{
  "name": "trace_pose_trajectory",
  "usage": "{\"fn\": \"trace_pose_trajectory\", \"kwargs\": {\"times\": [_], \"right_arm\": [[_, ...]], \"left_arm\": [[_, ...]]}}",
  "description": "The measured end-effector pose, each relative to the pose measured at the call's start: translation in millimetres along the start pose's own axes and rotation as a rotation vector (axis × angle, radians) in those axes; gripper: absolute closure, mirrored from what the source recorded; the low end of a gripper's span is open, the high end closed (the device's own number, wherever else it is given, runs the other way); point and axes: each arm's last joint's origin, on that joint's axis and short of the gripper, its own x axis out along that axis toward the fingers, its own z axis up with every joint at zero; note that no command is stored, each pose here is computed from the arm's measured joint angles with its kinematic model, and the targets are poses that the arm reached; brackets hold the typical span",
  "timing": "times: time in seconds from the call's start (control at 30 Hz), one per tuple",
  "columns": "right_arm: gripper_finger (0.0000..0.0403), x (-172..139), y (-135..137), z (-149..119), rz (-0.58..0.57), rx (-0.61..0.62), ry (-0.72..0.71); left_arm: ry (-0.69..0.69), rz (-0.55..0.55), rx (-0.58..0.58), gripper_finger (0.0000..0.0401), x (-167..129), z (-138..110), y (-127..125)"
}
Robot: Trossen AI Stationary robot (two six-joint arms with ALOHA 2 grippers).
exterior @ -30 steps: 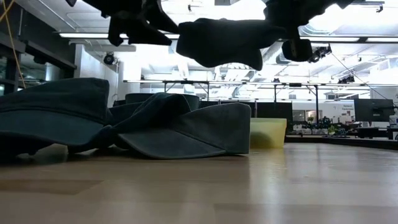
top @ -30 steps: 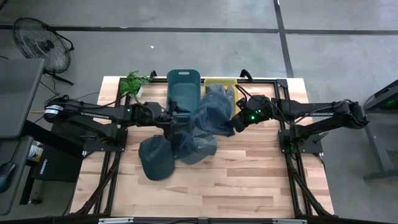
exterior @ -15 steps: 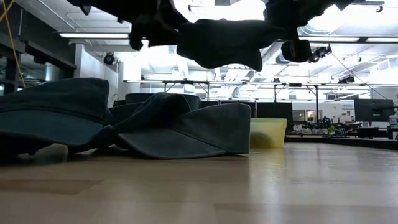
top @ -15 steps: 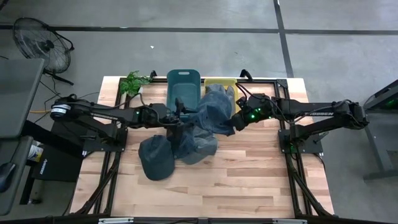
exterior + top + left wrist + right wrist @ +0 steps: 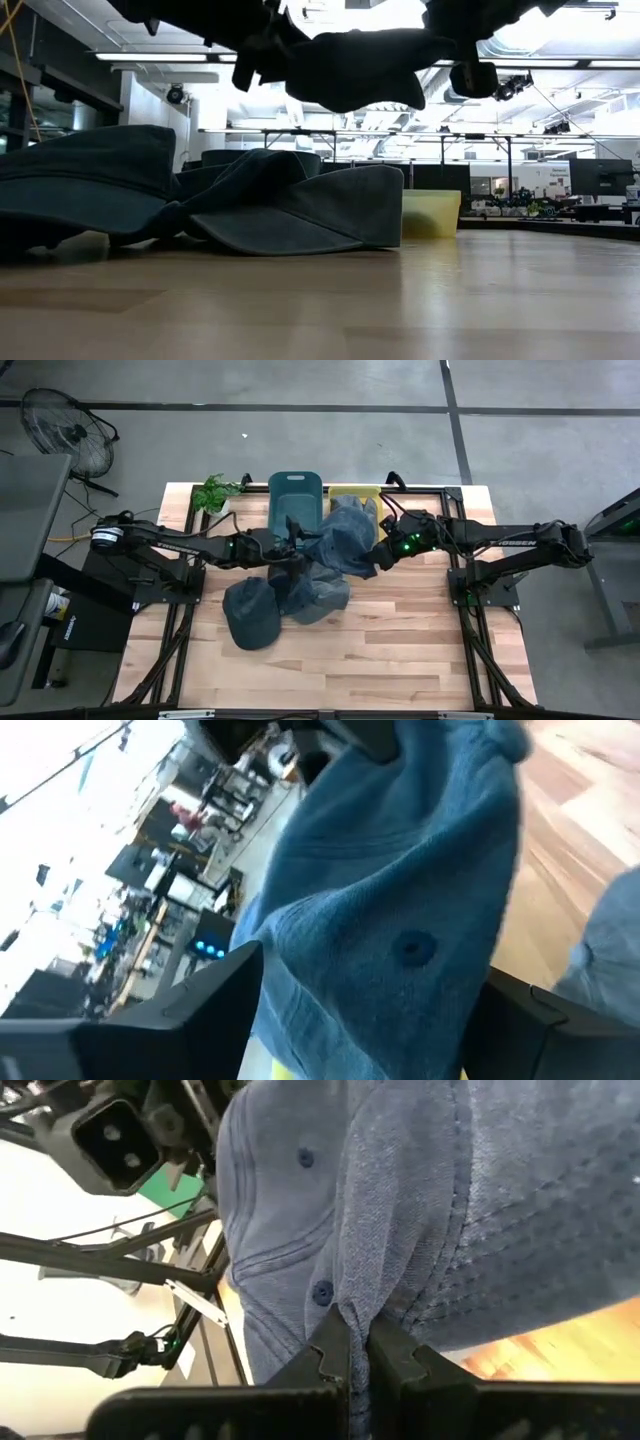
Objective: Pick & Place hat
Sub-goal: Put the right blue cap into the blue bin
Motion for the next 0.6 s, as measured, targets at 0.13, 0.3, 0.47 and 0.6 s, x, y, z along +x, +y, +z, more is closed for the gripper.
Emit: {"fn": "trace_pose_trajectory", "kwargs": {"times": [0.13, 0.3, 0.47, 0.6], "right_arm": [[0.0402, 0.0, 1.3, 0.8, 0.014, -0.007, -0.007], [0.0402, 0.0, 1.3, 0.8, 0.014, -0.01, -0.006], [0.0402, 0.0, 1.3, 0.7, 0.014, -0.011, -0.006], [0.0401, 0.0, 1.3, 0.7, 0.014, -0.011, -0.006]], "left_arm": [[0.028, 0.023, -0.049, 0.0165, 2.3, -1.4, -1.0], [0.06, 0.054, -0.051, 0.0261, 2.1, -2.3, -0.2], [0.063, 0.05, -0.055, 0.0384, 2.1, -2.7, -0.6], [0.092, 0.078, -0.066, 0.0394, 2.0, -3.4, 0.0]]}}
